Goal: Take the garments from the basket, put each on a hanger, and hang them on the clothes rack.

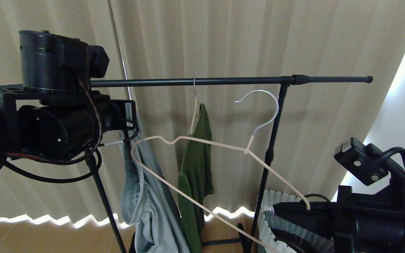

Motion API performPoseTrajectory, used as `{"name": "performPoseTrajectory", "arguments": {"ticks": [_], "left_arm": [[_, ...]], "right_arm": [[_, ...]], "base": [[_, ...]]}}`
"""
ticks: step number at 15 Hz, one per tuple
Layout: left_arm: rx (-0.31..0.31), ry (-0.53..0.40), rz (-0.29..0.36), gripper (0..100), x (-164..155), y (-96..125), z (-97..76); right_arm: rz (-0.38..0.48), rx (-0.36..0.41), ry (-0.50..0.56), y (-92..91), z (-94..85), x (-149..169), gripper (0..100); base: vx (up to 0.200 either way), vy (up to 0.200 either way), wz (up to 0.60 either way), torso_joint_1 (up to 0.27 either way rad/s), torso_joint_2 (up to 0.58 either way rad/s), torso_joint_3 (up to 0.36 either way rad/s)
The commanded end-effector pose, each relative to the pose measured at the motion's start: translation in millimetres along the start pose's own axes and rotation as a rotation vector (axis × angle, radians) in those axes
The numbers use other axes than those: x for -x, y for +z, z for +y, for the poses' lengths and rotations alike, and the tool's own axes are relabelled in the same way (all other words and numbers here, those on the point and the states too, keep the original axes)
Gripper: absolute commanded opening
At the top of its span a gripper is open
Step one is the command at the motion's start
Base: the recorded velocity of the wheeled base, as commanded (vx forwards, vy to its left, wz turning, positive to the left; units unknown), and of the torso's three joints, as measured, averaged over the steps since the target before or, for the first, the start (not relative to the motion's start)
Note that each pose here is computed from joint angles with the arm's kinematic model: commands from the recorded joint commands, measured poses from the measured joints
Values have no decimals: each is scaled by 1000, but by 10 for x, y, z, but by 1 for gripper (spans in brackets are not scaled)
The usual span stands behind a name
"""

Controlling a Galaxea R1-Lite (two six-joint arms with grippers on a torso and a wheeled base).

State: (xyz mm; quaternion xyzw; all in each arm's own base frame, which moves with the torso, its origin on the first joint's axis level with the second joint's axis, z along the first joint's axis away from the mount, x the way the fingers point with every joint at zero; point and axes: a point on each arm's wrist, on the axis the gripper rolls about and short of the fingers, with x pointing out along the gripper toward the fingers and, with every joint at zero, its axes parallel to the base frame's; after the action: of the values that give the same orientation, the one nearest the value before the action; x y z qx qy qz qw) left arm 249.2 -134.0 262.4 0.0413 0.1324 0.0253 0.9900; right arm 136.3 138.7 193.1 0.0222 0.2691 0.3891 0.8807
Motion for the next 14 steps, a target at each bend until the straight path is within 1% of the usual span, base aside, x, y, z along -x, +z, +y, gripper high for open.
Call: {"name": "performPoseTrajectory", "arguments": {"ticks": [1,6,7,9,11,12,14], "left_arm": [[1,1,-2,0,15,5,10],[-8,17,7,0,1,-31,17],[-15,40,5,0,-6,-24,26],[-37,52,7,0,-6,-34,35],[-47,64,15,0,0,-60,33],[-61,72,26,0,-2,-106,28],[-69,76,37,0,-7,-148,28]], "right_arm": [[32,-5,-42,65,-17,-228,0],[38,-8,-57,127,-19,-348,0],[32,-8,-91,135,-25,-355,0],[24,-7,-138,147,-37,-385,0],[2,-41,-165,209,-34,-423,0],[-25,-108,-146,296,29,-463,0],[-51,-115,-139,332,52,-497,0]], "base": [[0,0,0,0,0,0],[0,0,0,0,0,0],[0,0,0,0,0,0],[0,0,0,0,0,0],[0,0,0,0,0,0],[0,0,0,0,0,0],[0,0,0,0,0,0]]}}
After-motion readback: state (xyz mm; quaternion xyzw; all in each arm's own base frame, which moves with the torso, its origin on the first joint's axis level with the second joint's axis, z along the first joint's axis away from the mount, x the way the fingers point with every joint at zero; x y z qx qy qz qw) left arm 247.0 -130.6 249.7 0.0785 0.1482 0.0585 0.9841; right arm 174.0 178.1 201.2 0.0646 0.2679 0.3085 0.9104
